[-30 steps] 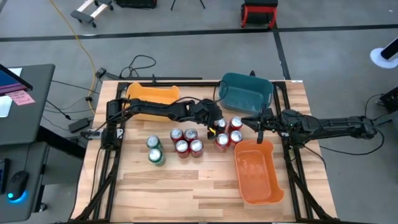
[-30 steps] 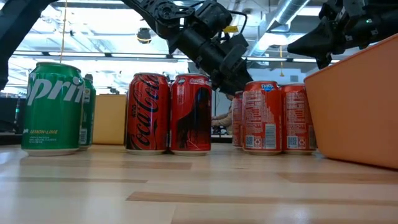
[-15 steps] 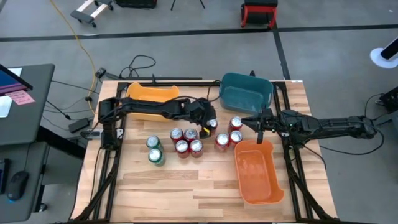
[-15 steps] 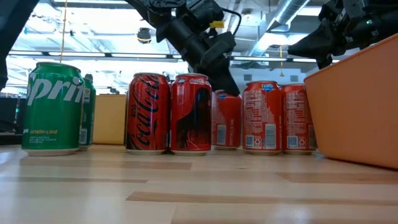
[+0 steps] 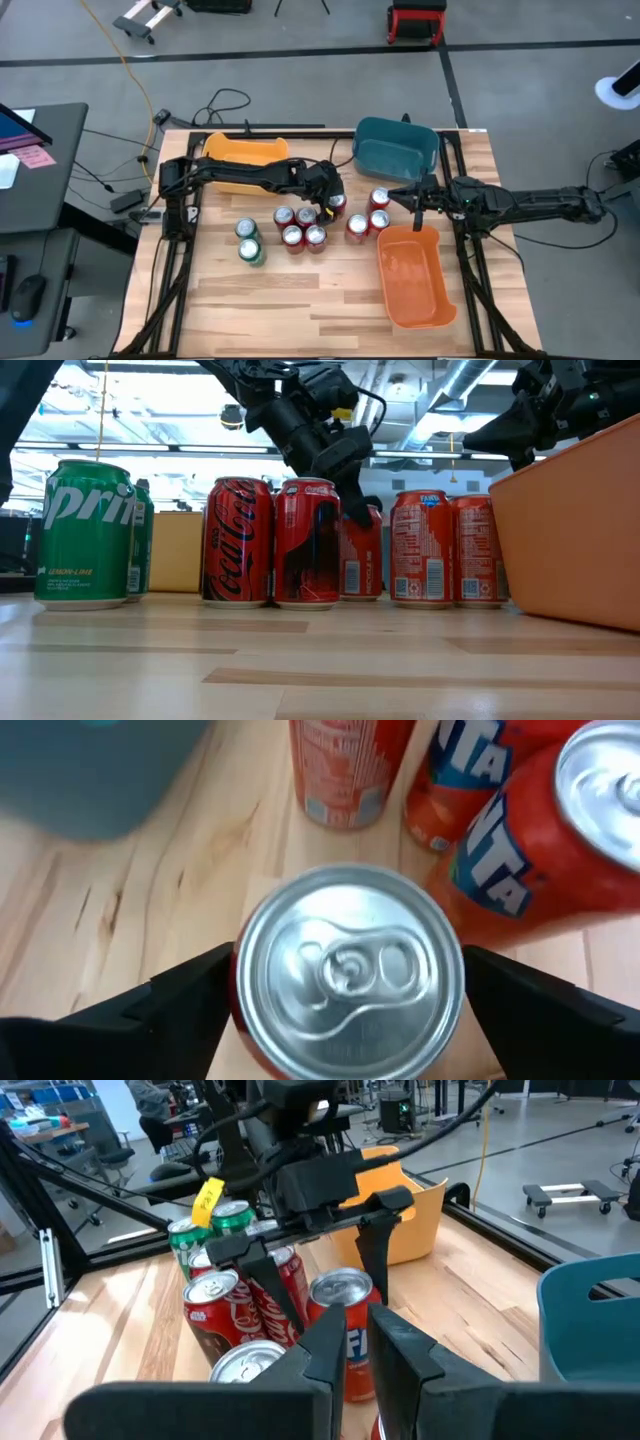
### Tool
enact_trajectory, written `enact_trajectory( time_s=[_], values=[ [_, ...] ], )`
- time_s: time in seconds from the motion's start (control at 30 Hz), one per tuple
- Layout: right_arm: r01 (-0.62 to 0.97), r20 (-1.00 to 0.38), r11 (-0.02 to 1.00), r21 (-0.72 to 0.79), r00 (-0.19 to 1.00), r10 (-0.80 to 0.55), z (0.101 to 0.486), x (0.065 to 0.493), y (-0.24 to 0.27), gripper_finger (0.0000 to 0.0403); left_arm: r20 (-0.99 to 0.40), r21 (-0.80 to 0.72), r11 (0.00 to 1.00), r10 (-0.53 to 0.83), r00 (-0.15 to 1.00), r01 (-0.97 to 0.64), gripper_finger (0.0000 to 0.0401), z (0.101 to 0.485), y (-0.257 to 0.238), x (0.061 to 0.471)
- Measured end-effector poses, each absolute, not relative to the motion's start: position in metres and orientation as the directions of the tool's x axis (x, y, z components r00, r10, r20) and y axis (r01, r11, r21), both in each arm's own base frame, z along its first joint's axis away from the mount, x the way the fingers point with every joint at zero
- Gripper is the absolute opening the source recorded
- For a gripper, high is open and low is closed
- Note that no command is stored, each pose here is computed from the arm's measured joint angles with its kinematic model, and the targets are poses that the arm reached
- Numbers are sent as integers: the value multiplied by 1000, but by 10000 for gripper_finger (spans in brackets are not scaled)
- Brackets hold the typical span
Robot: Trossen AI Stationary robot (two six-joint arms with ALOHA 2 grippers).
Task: Sort soda cans
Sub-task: Put the top left orange soda can into the yellow bin
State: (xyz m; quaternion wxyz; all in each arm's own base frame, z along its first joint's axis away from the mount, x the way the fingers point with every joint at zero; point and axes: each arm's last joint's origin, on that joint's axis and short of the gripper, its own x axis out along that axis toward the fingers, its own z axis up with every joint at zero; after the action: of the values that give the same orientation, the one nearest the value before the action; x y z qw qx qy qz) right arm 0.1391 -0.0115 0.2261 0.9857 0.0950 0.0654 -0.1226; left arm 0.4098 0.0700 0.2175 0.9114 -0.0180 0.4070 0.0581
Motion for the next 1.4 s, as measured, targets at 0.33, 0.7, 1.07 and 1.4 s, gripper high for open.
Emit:
enact_trajectory(
  time_s=[0.33, 0.7, 1.07, 1.4],
  values=[
    [254, -154, 952, 171, 961, -229, 226, 139, -11, 68, -744, 17, 992, 98, 661, -127, 346, 217, 70, 410],
    [255, -156, 951, 175, 961, -229, 226, 139, -11, 68, -747, 53, 989, 130, 652, -138, 296, 218, 71, 409],
    [264, -189, 946, 189, 955, -229, 222, 138, -11, 68, -692, 73, 964, 233, 683, -255, 296, 252, 92, 393],
    [261, -190, 947, 189, 955, -226, 222, 138, -11, 68, -652, 106, 894, 393, 648, -435, 296, 316, 120, 333]
  ],
)
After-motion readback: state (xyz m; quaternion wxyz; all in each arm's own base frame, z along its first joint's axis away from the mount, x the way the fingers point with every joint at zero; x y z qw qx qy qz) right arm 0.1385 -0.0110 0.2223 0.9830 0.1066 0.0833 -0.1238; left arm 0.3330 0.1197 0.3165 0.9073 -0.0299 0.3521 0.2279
